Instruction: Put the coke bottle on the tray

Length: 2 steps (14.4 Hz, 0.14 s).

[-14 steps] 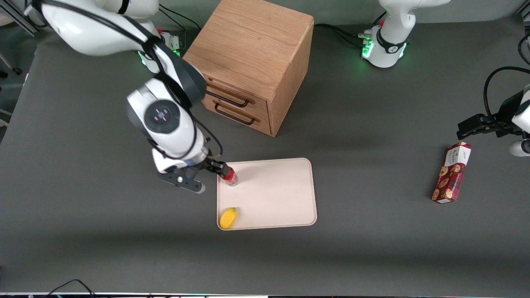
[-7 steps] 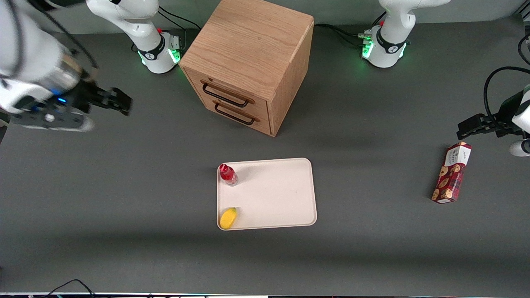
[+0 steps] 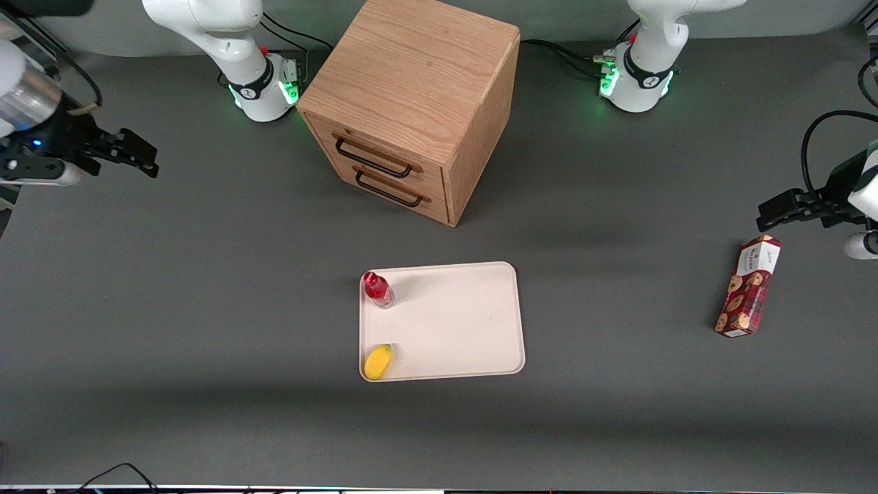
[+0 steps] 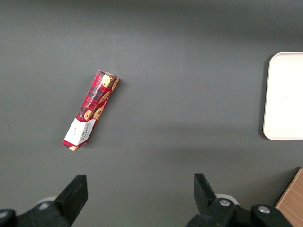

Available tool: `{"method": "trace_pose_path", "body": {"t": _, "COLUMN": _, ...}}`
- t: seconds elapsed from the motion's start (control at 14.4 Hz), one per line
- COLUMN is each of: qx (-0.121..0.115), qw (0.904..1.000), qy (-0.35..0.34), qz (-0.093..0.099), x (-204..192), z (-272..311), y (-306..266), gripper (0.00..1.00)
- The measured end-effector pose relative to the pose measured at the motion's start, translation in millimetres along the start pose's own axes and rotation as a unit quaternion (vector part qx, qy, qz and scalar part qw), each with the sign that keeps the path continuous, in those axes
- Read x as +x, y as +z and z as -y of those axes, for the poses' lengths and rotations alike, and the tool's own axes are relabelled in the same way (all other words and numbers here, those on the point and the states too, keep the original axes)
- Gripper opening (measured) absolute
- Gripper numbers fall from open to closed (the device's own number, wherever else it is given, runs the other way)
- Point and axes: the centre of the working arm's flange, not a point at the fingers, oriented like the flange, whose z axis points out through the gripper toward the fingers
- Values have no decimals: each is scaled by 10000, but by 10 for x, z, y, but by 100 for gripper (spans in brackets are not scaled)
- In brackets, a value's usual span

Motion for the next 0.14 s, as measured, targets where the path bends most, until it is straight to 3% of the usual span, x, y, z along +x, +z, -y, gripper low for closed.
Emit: {"method": "trace_pose_path", "body": {"t": 0.14, "qx": 41, "qw": 10000, "qy": 26, "qz": -28, "x": -63, "z": 0, "y": 191, "gripper": 100}}
